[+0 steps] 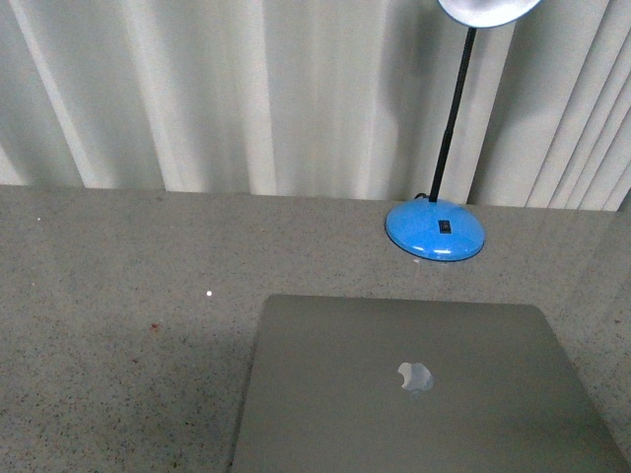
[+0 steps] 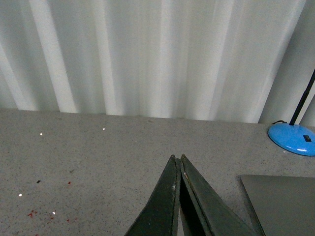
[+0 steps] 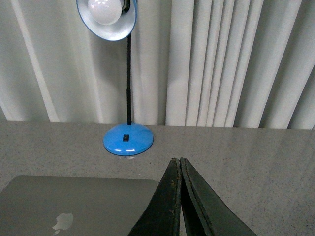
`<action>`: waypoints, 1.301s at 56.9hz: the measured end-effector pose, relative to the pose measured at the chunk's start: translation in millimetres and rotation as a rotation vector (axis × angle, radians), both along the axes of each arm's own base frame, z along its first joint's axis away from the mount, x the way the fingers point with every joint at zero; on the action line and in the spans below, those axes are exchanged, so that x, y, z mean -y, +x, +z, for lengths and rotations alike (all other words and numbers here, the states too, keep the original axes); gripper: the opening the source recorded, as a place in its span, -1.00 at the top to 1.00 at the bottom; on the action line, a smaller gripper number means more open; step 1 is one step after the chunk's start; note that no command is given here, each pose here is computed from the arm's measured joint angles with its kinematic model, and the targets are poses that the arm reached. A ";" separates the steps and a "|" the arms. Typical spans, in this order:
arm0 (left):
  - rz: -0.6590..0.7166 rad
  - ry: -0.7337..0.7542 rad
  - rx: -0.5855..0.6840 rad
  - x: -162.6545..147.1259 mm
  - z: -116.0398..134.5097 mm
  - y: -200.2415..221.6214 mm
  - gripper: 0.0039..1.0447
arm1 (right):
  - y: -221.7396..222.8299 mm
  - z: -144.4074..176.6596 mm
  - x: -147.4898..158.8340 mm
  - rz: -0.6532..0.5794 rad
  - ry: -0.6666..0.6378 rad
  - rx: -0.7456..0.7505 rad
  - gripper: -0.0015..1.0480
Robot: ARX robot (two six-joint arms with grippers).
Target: Close laptop
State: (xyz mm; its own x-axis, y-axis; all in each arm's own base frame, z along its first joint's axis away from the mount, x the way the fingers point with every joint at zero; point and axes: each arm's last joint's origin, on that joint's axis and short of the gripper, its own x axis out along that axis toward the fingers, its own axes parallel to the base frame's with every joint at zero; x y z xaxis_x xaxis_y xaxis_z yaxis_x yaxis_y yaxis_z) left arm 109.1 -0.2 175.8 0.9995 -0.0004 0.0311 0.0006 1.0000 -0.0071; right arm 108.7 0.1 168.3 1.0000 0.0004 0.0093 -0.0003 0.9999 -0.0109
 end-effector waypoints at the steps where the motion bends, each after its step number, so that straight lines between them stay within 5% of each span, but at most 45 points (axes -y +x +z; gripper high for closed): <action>1: 0.000 0.000 0.000 0.0 -0.1 -0.3 0.94 | -0.3 -0.1 0.0 0.000 0.000 0.000 0.94; 21: -0.002 0.000 -0.008 0.0 -3.3 -12.8 0.94 | -11.1 -3.0 -0.1 0.002 0.000 -0.007 0.94; 25: -0.002 0.000 -0.008 0.0 -3.3 -12.9 0.76 | -11.1 -3.0 0.0 0.002 -0.001 -0.008 0.92; 52: -0.002 0.001 -0.006 0.0 -3.2 -13.0 -0.90 | -11.1 -3.0 0.0 0.002 0.000 -0.007 -0.70; 56: -0.002 0.002 -0.006 0.0 -3.2 -13.0 -0.87 | -11.1 -3.0 -0.1 0.002 0.000 -0.007 -0.89; 74: -0.002 0.003 -0.006 0.0 -3.2 -13.0 -0.87 | -11.1 -3.0 0.0 0.002 0.000 -0.007 -0.86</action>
